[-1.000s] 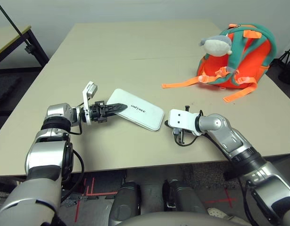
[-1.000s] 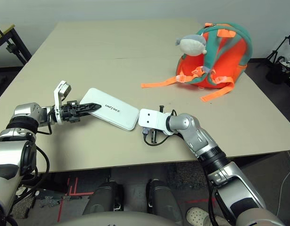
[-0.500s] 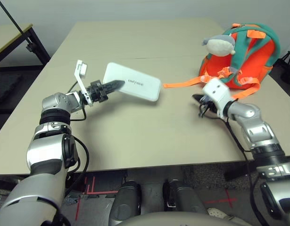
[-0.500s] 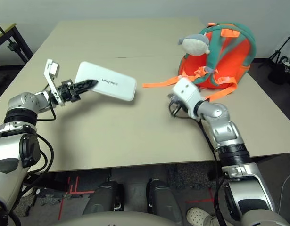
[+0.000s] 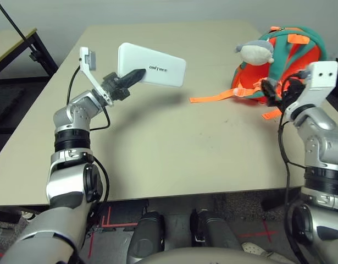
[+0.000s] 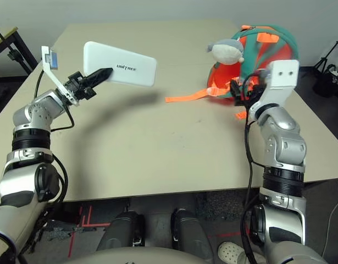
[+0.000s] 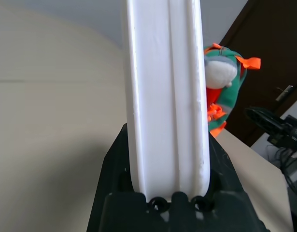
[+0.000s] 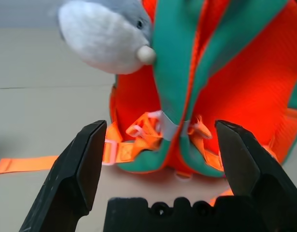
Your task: Put the pencil case into the backpack and zip it.
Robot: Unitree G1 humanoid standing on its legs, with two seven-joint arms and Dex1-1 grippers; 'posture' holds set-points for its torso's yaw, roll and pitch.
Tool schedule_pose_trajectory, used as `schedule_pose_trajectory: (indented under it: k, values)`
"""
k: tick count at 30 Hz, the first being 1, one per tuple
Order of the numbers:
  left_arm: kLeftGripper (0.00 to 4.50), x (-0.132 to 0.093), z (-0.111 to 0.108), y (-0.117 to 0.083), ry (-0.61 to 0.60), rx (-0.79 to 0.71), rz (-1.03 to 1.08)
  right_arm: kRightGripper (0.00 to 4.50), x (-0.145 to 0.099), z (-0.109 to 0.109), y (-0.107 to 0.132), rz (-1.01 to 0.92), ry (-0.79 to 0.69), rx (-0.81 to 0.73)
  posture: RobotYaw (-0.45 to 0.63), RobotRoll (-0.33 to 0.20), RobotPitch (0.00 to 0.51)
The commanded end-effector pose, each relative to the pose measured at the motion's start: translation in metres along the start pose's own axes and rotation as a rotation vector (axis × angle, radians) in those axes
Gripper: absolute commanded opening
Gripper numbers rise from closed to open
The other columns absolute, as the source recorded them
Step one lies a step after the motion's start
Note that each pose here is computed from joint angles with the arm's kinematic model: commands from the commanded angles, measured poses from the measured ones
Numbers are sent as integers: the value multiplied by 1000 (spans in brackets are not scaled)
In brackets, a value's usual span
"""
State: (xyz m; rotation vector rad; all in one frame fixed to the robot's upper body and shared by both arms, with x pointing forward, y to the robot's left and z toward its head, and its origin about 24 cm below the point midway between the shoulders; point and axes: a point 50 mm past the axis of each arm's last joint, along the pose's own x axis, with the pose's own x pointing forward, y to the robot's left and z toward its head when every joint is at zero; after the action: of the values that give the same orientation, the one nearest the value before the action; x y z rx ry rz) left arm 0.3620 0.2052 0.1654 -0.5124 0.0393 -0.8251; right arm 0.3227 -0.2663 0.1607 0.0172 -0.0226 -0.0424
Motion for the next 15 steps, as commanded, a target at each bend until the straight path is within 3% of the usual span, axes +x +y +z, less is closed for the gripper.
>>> schedule_pose_trajectory:
  k: [1,7,15]
  values:
    - [1312,5,11,-15,-42,39,-57,4500,10,2,-4,-22,-14,59,136,0,55]
    - [1312,7,15,-23,-60,56,-71,4500,35,1,-7,-35,-15,61,157,0,50]
    - [1312,3,16,-27,-75,69,-65,4500,58,-19,-12,-70,35,62,189,0,50]
